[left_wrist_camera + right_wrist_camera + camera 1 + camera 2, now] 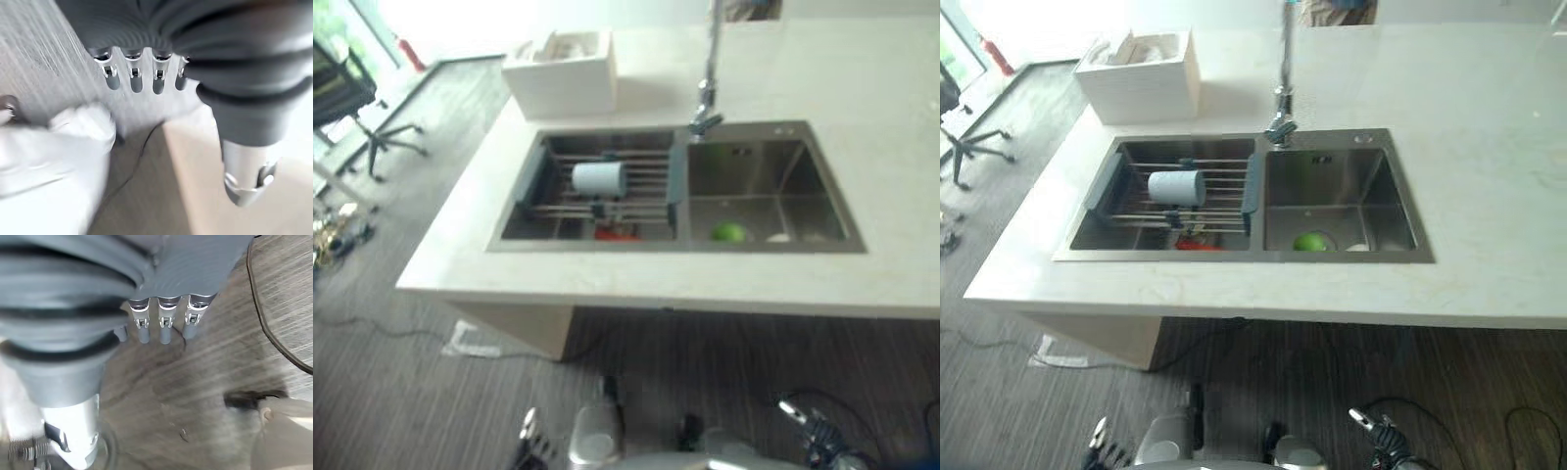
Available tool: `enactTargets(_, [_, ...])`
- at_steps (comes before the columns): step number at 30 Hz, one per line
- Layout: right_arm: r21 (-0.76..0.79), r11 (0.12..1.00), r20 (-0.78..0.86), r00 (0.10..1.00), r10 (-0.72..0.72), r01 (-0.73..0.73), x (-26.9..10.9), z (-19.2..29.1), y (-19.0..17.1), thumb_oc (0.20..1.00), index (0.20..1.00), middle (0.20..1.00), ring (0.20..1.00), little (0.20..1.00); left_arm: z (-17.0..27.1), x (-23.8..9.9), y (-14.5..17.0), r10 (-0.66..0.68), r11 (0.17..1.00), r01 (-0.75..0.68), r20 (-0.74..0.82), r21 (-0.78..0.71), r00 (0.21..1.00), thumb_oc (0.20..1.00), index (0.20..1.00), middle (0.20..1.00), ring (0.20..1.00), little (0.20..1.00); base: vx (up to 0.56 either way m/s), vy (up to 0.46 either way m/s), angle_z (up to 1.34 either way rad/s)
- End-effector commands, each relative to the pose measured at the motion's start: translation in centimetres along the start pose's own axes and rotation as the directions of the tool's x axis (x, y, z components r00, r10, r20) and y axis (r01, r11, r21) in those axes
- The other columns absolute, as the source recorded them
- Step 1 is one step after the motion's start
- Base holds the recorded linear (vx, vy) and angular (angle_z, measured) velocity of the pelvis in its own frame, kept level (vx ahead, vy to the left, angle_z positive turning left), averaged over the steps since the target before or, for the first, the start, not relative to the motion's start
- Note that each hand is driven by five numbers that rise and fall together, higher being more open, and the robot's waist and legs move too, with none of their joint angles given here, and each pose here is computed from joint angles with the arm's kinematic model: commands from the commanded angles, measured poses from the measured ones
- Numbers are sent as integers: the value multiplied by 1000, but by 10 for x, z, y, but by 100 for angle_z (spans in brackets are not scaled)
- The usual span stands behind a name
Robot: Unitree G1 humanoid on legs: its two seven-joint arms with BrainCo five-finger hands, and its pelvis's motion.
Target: Place the dishes in the dishwasher.
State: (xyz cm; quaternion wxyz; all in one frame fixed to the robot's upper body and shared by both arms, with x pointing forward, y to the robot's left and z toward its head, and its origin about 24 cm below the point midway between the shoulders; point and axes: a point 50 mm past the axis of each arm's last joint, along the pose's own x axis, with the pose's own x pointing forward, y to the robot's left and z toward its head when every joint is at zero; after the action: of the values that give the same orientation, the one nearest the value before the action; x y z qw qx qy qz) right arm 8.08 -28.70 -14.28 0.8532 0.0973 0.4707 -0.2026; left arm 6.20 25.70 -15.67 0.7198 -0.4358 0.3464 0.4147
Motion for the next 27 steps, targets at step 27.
enactTargets(27, [116, 992, -50, 997, -50, 55, -8, -2, -24, 1000, 1000, 1000, 1000, 1000, 387, -293, -133, -340, 879, -439, 888, 184, -310, 1000, 1000, 1000, 1000, 1000, 37, -4, -3])
